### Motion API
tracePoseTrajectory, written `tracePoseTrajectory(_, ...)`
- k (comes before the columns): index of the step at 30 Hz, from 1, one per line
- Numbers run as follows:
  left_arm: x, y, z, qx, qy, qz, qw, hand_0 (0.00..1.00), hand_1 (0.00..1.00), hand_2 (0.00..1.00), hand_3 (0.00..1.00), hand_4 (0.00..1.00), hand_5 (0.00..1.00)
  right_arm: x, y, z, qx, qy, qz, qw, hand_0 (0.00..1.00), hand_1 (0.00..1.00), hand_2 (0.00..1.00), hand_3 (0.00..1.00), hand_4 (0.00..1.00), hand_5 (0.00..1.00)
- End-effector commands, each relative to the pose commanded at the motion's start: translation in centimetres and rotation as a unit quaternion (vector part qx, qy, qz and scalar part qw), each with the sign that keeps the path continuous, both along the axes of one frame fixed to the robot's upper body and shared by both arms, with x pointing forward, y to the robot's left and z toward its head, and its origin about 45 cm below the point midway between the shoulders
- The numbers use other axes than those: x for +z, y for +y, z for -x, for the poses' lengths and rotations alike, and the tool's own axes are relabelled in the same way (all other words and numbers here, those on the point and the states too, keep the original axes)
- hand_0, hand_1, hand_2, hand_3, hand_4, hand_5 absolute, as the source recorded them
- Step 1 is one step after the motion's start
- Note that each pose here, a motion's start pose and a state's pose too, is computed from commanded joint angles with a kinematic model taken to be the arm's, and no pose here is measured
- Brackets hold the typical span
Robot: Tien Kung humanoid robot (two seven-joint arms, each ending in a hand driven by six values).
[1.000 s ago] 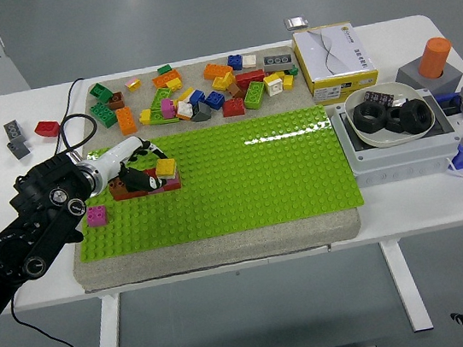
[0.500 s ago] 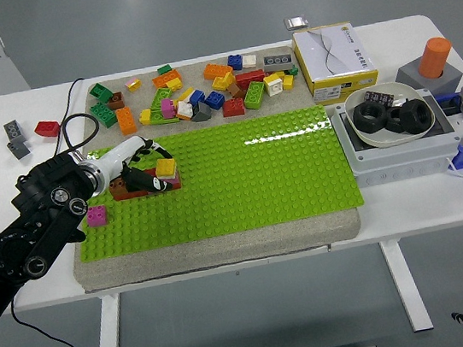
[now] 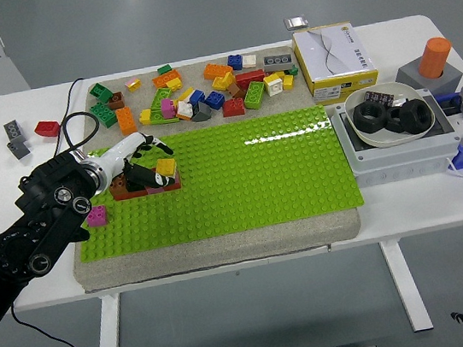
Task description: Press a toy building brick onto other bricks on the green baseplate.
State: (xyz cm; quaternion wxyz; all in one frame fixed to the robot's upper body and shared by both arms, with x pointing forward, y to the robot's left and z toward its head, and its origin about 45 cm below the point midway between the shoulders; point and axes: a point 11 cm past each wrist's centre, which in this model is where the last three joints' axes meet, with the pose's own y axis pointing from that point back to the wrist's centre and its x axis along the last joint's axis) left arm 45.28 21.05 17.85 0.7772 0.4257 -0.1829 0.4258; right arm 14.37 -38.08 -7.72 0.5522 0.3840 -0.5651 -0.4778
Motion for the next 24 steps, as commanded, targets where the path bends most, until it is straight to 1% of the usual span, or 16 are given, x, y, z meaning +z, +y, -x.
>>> tracePoseTrajectory(14,-0.32,0.29,-0.2,0.014,-0.008,0.013,1.0,0.944,0.975,0.969,0.717,0.891,0.139,0.02,0.09,-0.14,0.002,-0.001,-0.001,1.0,0.594,0.59,0.642,0.797,0.979,0.998)
tracePoseTrajectory(18,-0.42,0.28,-0.08,0.01,-0.003,0.013,1.0,0.943,0.974,0.967,0.714,0.889,0.148,0.0,0.07,-0.06,0.001,0.0,0.0,1.0,0.594,0.589,0.642,0.797,0.979,0.998)
tracePoseTrajectory(23,-0.72,0.26,0.33,-0.003,0.019,0.005,1.0,0.943,0.974,0.967,0.714,0.889,0.148,-0.02,-0.02,0.09,0.0,0.001,0.0,1.0,0.594,0.589,0.642,0.797,0.979,0.998)
tracePoseTrajectory(24,-0.72,0.28,0.35,-0.005,0.02,0.004,1.0,0.94,0.975,0.972,0.726,0.896,0.144,-0.02,-0.03,0.1,0.0,0.001,0.001,1.0,0.595,0.588,0.639,0.796,0.979,0.998)
